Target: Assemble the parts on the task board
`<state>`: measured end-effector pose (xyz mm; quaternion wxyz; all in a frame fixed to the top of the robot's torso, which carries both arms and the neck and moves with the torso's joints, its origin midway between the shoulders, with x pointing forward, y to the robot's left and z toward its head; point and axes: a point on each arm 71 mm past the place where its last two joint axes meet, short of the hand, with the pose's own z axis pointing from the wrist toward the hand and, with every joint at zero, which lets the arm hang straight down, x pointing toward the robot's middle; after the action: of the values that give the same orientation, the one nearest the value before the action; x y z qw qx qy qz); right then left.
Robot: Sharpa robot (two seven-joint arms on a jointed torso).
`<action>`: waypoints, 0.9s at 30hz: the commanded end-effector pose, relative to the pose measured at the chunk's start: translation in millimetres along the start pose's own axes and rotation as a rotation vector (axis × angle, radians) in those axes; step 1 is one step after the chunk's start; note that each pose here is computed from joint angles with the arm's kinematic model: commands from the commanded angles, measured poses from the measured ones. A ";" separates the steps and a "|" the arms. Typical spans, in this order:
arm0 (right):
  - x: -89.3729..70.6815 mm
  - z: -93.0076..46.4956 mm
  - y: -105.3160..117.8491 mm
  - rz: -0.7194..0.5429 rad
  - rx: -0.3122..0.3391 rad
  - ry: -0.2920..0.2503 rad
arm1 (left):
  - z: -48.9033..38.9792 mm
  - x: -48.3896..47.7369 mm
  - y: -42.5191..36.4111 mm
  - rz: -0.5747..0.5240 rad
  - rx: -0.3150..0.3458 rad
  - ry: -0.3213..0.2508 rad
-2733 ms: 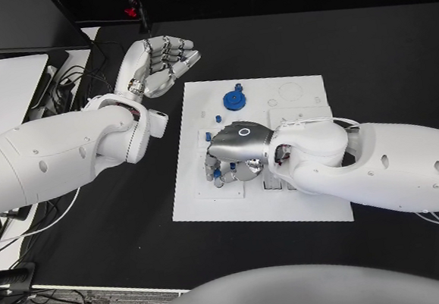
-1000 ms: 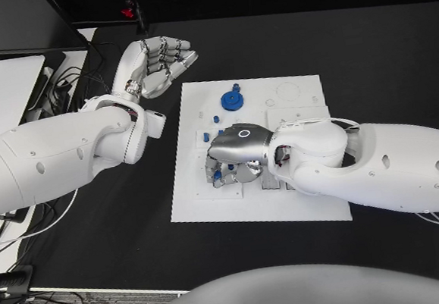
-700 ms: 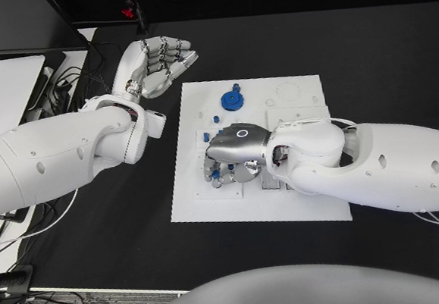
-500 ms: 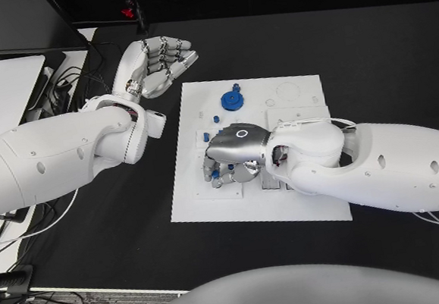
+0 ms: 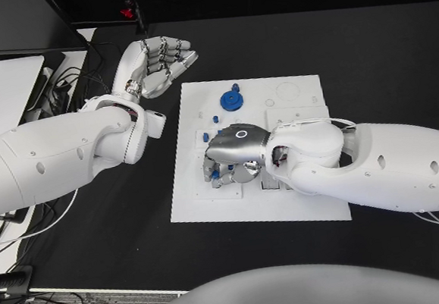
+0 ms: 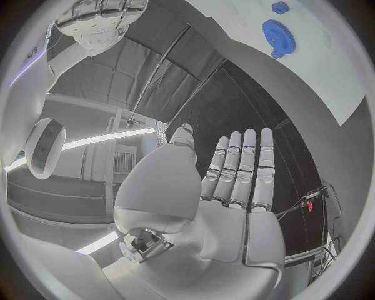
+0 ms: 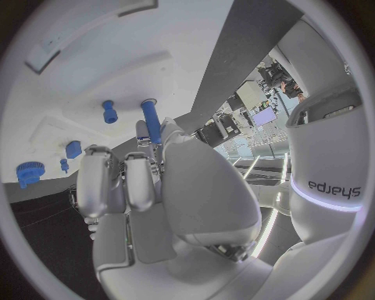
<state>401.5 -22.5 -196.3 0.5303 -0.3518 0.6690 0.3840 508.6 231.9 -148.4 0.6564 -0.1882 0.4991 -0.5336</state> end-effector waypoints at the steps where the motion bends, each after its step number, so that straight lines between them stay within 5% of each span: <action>1: 14.2 -2.7 -4.5 -0.004 0.033 0.092 | 0.9 0.1 -4.3 -0.003 0.049 -0.001; 27: 10.1 -7.5 -5.1 0.031 0.017 -0.015 | 0.5 -1.4 -3.5 -0.001 0.046 -0.002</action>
<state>400.1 -30.0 -204.0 0.5280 -0.3387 0.6751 0.3882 508.9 233.0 -148.4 0.6571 -0.1885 0.4990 -0.5326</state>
